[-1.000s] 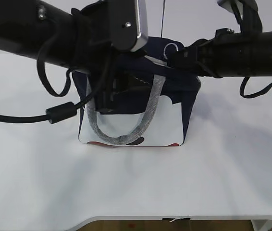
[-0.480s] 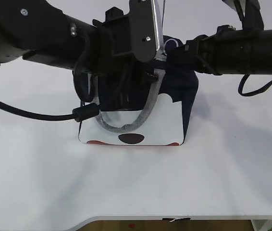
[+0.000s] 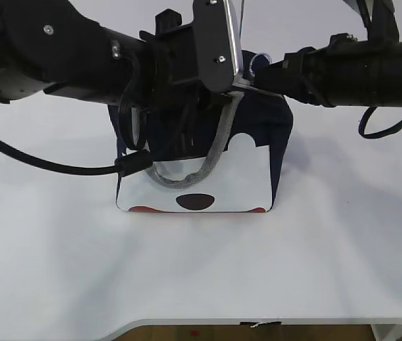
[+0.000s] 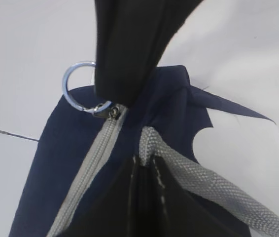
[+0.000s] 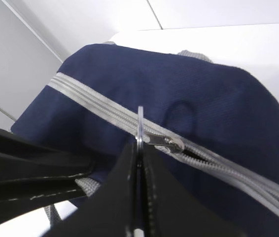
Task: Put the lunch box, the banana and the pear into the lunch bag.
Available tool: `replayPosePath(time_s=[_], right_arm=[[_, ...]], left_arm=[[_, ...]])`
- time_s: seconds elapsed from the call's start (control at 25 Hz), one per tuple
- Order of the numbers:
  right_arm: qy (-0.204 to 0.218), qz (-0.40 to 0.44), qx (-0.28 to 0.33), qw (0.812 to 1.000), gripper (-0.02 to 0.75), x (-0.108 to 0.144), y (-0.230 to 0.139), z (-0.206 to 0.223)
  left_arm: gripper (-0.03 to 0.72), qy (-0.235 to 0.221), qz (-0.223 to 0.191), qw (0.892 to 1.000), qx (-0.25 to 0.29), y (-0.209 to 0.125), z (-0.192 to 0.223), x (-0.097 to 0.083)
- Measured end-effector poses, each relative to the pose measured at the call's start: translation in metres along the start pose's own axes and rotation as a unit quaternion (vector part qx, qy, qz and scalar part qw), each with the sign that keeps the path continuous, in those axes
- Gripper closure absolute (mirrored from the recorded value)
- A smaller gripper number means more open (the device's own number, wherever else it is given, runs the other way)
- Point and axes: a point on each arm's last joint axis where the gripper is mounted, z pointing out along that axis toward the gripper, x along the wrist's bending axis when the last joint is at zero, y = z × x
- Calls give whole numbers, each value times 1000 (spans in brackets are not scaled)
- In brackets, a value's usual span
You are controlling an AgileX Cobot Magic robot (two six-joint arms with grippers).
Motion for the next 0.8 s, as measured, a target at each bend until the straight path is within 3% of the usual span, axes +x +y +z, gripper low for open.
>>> replayPosePath(time_s=[0.8], right_arm=[[-40,-5,-7,999,732,-30,7,-18]], left_arm=[[677,16,0,1000,-1,0,0,3]])
